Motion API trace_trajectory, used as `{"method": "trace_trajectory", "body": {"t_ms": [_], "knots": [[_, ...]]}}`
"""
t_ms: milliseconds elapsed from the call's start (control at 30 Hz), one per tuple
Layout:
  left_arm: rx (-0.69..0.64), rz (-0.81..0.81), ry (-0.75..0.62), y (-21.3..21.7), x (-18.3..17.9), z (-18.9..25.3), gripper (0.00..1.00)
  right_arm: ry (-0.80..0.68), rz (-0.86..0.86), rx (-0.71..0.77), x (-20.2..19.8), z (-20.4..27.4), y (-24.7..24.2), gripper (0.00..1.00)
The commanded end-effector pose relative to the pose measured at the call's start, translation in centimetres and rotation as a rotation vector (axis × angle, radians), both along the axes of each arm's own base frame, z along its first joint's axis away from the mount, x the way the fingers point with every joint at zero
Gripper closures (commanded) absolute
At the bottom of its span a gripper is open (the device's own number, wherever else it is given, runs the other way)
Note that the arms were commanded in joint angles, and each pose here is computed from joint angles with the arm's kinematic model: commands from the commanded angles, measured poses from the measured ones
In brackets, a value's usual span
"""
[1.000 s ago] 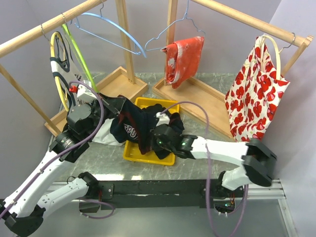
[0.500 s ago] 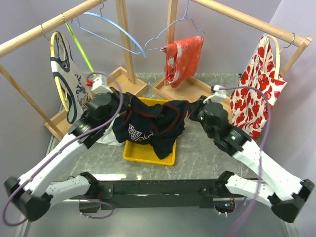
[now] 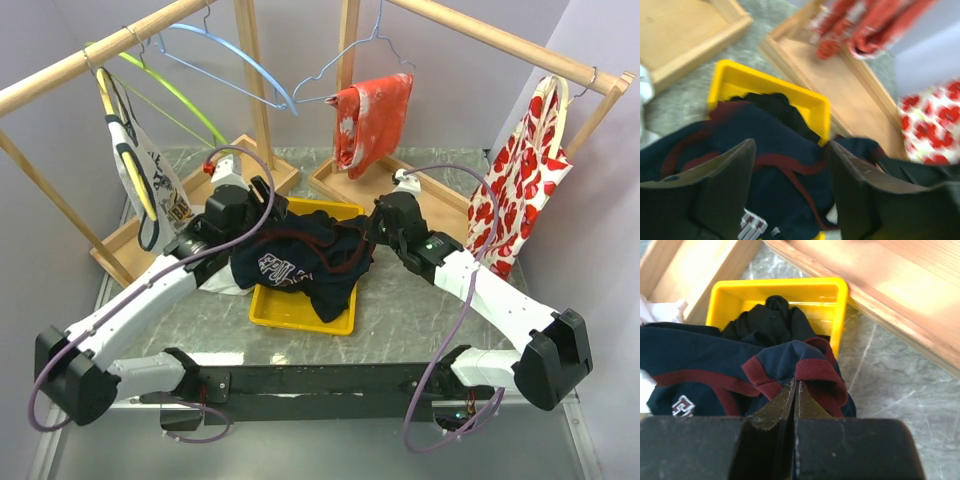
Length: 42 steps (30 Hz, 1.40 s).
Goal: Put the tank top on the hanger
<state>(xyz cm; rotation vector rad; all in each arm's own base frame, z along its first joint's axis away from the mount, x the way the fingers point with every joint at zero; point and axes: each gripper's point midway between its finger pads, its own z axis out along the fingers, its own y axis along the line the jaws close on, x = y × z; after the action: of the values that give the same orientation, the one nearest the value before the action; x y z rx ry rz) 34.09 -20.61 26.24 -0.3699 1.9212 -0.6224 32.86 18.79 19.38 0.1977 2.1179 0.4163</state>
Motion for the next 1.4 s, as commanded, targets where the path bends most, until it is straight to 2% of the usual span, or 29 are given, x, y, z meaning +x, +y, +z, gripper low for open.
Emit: {"method": "trace_trajectory", "body": {"t_ms": [0,67,167,300,467,567,600,633,667,700,733,833,967,1000,1200,1367], "knots": [[-0.054,-0.182,-0.100,-1.7,-2.8,4.3,0.31,-0.073,0.019,0.068,0.4,2.7,0.6,1.00],[-0.074,-0.310,-0.123,-2.9,-5.1,5.6,0.24,-0.081,0.023,0.071,0.3,3.0,0.6,1.00],[-0.101,-0.492,-0.188,-4.8,-8.8,8.2,0.21,-0.085,0.030,0.079,0.1,3.4,0.6,1.00],[-0.135,-0.642,-0.266,-5.9,-12.3,11.9,0.19,-0.091,0.042,0.097,-0.2,3.6,0.8,1.00],[-0.199,-0.652,-0.427,-5.0,-13.8,19.1,0.18,-0.102,0.045,0.115,-0.6,4.0,0.7,1.00],[-0.214,-0.490,-0.505,-2.6,-12.4,23.9,0.19,-0.107,0.043,0.113,-0.9,4.3,0.4,0.99],[-0.232,-0.432,-0.557,-1.3,-12.5,26.9,0.19,-0.109,0.048,0.119,-0.9,4.6,0.6,0.99],[-0.196,-0.286,-0.512,0.3,-10.3,26.4,0.19,-0.108,0.050,0.118,-0.9,4.6,0.6,0.97],[-0.172,-0.213,-0.513,1.5,-9.6,27.1,0.19,-0.103,0.062,0.117,-1.0,4.8,0.7,0.97],[-0.173,-0.140,-0.544,3.3,-9.7,29.6,0.20,-0.100,0.067,0.117,-1.1,4.8,0.8,0.97],[-0.124,0.017,-0.519,5.2,-7.7,29.3,0.20,-0.096,0.074,0.119,-1.1,4.9,1.0,0.95],[0.008,0.248,-0.493,9.3,-6.1,30.0,0.20,-0.079,0.110,0.120,-1.3,4.9,1.6,0.91],[0.217,0.444,-0.419,12.3,-4.4,29.5,0.18,-0.050,0.133,0.111,-1.4,5.0,2.1,0.82],[0.238,0.470,-0.413,12.8,-4.3,29.8,0.18,-0.046,0.136,0.109,-1.4,5.0,2.2,0.81],[0.422,0.589,-0.327,14.6,-1.3,28.3,0.19,-0.051,0.172,0.113,-1.9,5.9,2.6,0.60],[0.465,0.613,-0.280,16.2,1.0,27.5,0.22,-0.048,0.176,0.106,-2.2,6.1,2.4,0.58]]}}
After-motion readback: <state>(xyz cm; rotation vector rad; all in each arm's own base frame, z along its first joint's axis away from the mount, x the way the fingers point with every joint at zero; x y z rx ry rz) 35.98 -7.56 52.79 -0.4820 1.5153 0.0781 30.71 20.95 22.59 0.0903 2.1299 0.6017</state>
